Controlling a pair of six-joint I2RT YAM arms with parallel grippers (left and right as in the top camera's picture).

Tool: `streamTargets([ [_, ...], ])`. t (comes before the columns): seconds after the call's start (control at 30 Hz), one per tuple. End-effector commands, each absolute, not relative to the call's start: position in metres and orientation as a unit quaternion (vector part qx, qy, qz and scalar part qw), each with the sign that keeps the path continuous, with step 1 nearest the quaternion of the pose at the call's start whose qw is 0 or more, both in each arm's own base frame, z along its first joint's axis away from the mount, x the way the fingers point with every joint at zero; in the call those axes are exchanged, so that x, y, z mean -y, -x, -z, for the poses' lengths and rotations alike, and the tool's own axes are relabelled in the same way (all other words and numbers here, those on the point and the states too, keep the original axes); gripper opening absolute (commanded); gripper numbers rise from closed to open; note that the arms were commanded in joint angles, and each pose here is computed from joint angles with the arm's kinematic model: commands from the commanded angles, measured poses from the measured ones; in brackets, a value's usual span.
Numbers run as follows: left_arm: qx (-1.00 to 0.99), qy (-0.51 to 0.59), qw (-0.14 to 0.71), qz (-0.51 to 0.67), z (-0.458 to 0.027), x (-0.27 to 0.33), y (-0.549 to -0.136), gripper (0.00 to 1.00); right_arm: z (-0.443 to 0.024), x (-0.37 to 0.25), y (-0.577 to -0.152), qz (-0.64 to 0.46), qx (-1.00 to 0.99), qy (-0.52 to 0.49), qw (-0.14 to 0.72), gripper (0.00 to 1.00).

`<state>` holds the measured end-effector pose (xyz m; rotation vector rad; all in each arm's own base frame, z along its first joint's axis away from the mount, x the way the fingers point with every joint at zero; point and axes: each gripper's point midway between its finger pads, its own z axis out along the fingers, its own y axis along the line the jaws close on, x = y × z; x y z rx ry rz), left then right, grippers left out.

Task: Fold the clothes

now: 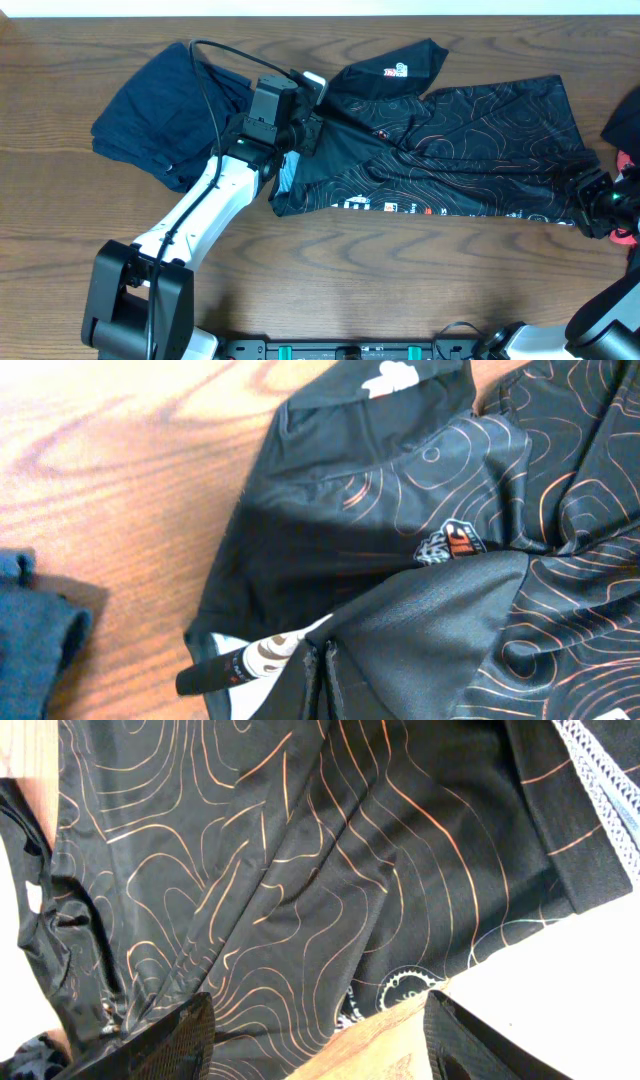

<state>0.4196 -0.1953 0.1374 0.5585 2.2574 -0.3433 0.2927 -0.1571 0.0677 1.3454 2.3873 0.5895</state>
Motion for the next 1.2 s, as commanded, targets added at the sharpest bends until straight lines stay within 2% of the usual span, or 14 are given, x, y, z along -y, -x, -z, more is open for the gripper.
streamTargets([
  [0.0,-0.883,-0.232,0.389,0.121,-0.134,0.193,-0.425,0.06,-0.071,0.155,-0.297,-0.212,-0.844,-0.461,0.173,0.65],
  [0.27,-0.882,-0.24,0.389,0.117,-0.116,0.197,-0.435,0.06,-0.071,0.155,-0.297,-0.212,-0.844,-0.461,0.173,0.65],
  [0.77,-0.861,-0.21,0.45,0.107,-0.134,0.197,-0.461,0.06,-0.071,0.155,-0.297,-0.212,-0.844,-0.461,0.173,0.65],
  [1.0,-0.868,-0.206,0.442,0.097,-0.123,0.194,-0.463,0.07,-0.071,0.155,-0.297,-0.212,-0.844,-0.461,0.173,0.65],
  [1.07,-0.878,-0.206,0.422,0.091,-0.116,0.19,-0.456,0.1,-0.07,0.155,-0.297,-0.212,-0.844,-0.461,0.172,0.66],
  [1.17,-0.906,-0.188,0.367,0.095,-0.103,0.182,-0.434,0.25,-0.07,0.154,-0.295,-0.21,-0.845,-0.462,0.169,0.67],
])
